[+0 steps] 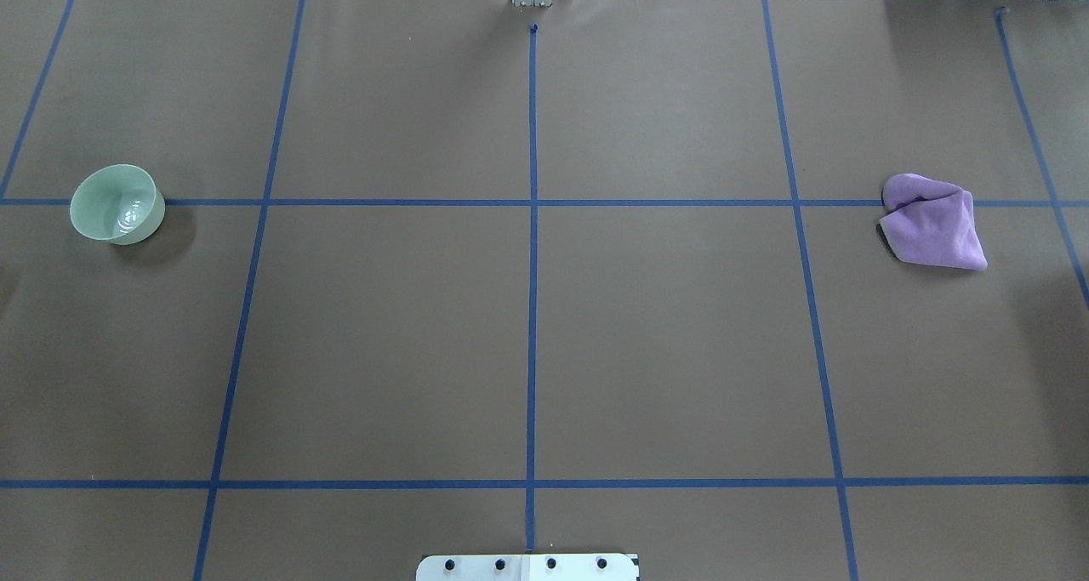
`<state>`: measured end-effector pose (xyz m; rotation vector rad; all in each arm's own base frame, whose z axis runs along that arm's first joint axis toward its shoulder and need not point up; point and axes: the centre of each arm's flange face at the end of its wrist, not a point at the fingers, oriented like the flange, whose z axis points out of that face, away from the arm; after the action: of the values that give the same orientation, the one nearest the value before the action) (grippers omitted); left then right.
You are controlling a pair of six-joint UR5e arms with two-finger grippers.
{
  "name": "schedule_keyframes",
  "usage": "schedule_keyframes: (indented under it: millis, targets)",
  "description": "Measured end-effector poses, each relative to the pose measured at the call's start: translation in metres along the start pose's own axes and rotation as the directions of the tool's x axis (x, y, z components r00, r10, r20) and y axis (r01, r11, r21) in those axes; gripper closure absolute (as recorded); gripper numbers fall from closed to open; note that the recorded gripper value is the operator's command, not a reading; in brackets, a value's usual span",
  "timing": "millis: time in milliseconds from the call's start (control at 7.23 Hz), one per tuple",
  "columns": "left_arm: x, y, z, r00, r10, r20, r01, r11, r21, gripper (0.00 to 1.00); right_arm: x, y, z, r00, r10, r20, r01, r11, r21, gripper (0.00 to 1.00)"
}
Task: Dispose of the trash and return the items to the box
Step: 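Carry the yellow cup with the left gripper and drop it into the clear bin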
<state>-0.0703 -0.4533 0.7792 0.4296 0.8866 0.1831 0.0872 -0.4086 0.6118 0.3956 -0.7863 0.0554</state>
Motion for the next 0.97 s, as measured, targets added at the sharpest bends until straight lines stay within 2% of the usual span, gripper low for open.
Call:
schedule_keyframes:
  millis: [138,415,553,691,968]
  targets:
    - [0.009,-0.002,0.012,1.0,-0.027,0.0,0.027,1.0,-0.006,1.0,0.0,0.0,0.0,1.0,0.0,0.0,0.0,1.0,0.0,0.0]
    - [0.013,0.006,0.022,0.999,-0.047,0.006,0.047,0.999,-0.019,0.29,0.0,0.0,0.0,1.0,0.0,0.0,0.0,1.0,0.0,0.0]
    - [0.013,0.009,0.023,0.999,-0.046,0.01,0.046,0.999,-0.019,0.09,0.0,0.0,0.0,1.0,-0.001,0.0,0.001,1.0,0.0,0.0]
    - [0.013,0.012,0.023,0.999,-0.037,0.013,0.037,0.999,-0.012,0.02,0.0,0.0,0.0,1.0,-0.001,0.0,0.001,1.0,0.001,0.0]
    - [0.021,0.002,0.019,1.0,-0.013,0.001,0.013,1.0,0.01,0.02,-0.001,-0.002,-0.001,1.0,-0.001,0.001,0.001,1.0,0.004,0.0]
